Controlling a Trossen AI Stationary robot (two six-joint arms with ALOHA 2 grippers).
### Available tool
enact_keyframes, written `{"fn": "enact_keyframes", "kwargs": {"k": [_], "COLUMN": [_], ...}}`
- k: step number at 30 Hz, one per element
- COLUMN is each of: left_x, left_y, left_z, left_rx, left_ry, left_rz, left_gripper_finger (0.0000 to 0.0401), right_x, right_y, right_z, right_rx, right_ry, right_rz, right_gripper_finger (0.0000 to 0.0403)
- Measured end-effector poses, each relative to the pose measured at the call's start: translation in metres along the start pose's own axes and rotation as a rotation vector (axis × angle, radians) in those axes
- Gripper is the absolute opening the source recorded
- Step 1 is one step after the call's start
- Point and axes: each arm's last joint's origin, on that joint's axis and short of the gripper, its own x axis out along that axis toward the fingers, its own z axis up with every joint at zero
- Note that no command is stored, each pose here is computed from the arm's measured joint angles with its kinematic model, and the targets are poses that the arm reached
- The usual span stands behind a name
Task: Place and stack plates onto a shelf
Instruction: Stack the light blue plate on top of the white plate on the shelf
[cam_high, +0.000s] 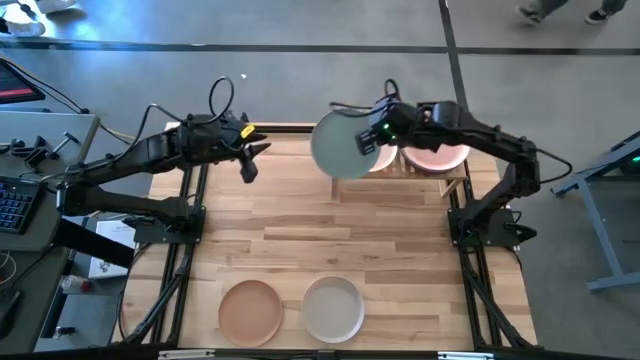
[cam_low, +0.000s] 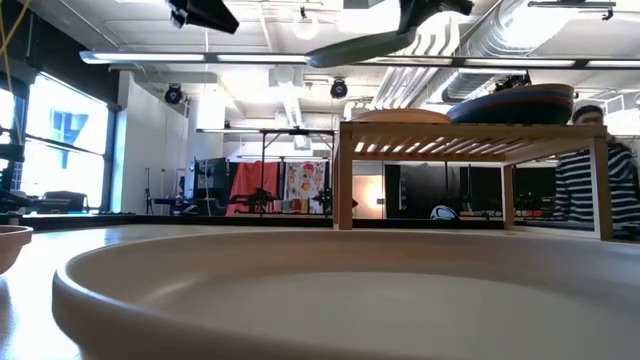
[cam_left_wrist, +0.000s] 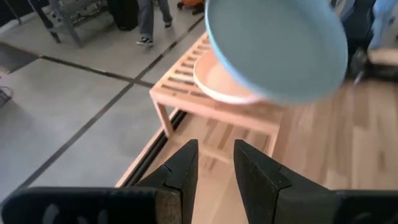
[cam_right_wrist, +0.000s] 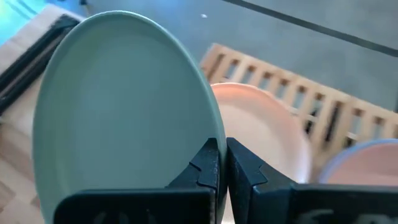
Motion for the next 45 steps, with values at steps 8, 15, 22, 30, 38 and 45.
{"fn": "enact_keyframes", "kwargs": {"k": [8, 15, 22, 30, 38, 45], "left_x": [0.001, 0.001, 0.003, 0.004, 0.004, 0.004], "left_y": [0.000, 0.009, 0.024, 0.039, 0.045, 0.046], "left_z": [-0.004, -0.001, -0.001, -0.003, -0.004, -0.004], "left_rx": [0.072, 0.141, 0.133, 0.101, 0.077, 0.074], "left_ry": [0.041, 0.033, 0.044, 0.063, 0.070, 0.069], "left_rz": [0.018, 0.168, 0.268, 0.339, 0.370, 0.369], "left_gripper_finger": [0.0090, 0.0090, 0.0090, 0.0090, 0.0090, 0.0090], "right_x": [0.003, 0.025, 0.058, 0.085, 0.103, 0.107], "right_y": [-0.039, -0.070, -0.101, -0.127, -0.140, -0.141], "right_z": [0.017, 0.035, 0.047, 0.047, 0.034, 0.027], "right_rx": [0.042, 0.037, 0.082, 0.151, 0.227, 0.199], "right_ry": [0.064, 0.086, 0.101, 0.128, 0.230, 0.278], "right_rz": [-0.025, 0.014, 0.144, 0.235, 0.307, 0.309], "right_gripper_finger": [0.0000, 0.0000, 0.0000, 0.0000, 0.0000, 0.0000]}}
